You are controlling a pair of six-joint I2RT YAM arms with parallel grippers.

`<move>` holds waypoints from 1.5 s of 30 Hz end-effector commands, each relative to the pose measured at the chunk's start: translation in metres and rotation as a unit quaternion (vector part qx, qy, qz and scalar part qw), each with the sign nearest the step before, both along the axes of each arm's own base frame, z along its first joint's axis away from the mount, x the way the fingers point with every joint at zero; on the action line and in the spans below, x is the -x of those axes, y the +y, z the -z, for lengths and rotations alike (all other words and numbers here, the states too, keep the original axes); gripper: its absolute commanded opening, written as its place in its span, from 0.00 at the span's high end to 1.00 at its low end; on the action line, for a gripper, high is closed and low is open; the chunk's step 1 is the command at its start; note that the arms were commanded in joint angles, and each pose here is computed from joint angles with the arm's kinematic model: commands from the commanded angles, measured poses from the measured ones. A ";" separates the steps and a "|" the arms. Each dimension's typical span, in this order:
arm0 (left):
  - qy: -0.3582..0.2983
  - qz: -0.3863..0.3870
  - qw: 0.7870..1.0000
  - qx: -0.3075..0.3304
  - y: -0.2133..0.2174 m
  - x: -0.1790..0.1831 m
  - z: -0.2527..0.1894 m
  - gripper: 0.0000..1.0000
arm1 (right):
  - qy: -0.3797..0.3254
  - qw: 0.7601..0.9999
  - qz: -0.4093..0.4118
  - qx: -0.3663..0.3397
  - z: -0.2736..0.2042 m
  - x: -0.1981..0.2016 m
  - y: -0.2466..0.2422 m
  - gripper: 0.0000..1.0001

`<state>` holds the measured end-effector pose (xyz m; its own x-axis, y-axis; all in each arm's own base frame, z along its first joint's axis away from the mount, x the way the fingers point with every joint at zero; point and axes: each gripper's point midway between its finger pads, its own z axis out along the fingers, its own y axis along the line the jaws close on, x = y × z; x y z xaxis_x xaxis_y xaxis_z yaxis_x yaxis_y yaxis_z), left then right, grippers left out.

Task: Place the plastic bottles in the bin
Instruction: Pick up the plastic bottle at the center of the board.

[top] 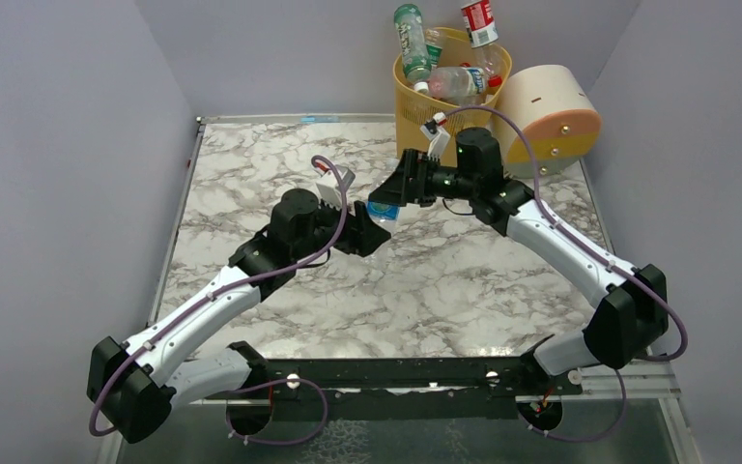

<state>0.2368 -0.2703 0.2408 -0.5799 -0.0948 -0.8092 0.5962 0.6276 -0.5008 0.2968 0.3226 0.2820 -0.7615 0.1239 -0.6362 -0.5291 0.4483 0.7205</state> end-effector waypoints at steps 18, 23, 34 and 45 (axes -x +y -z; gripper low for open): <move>-0.055 -0.010 0.998 0.004 -0.006 -0.005 -0.038 0.02 | -0.022 0.999 0.017 0.034 0.004 -0.006 0.005 0.41; -0.069 -0.029 0.997 0.004 0.005 -0.004 -0.054 0.01 | -0.036 0.997 0.034 0.051 0.003 -0.012 -0.001 0.41; -0.100 -0.075 0.991 0.045 0.044 0.021 -0.090 0.01 | -0.143 0.974 0.119 0.125 -0.051 -0.064 -0.022 0.40; -0.080 -0.084 0.993 0.011 0.044 0.014 -0.067 0.01 | -0.316 0.883 0.303 0.168 -0.180 -0.160 -0.089 0.38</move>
<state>0.2189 -0.2277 0.3225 -0.3989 -0.2212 -0.8899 0.5841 0.6868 -0.4325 0.4236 0.2749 0.4322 -0.2544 0.1552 -0.9546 -0.5092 0.8176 0.2687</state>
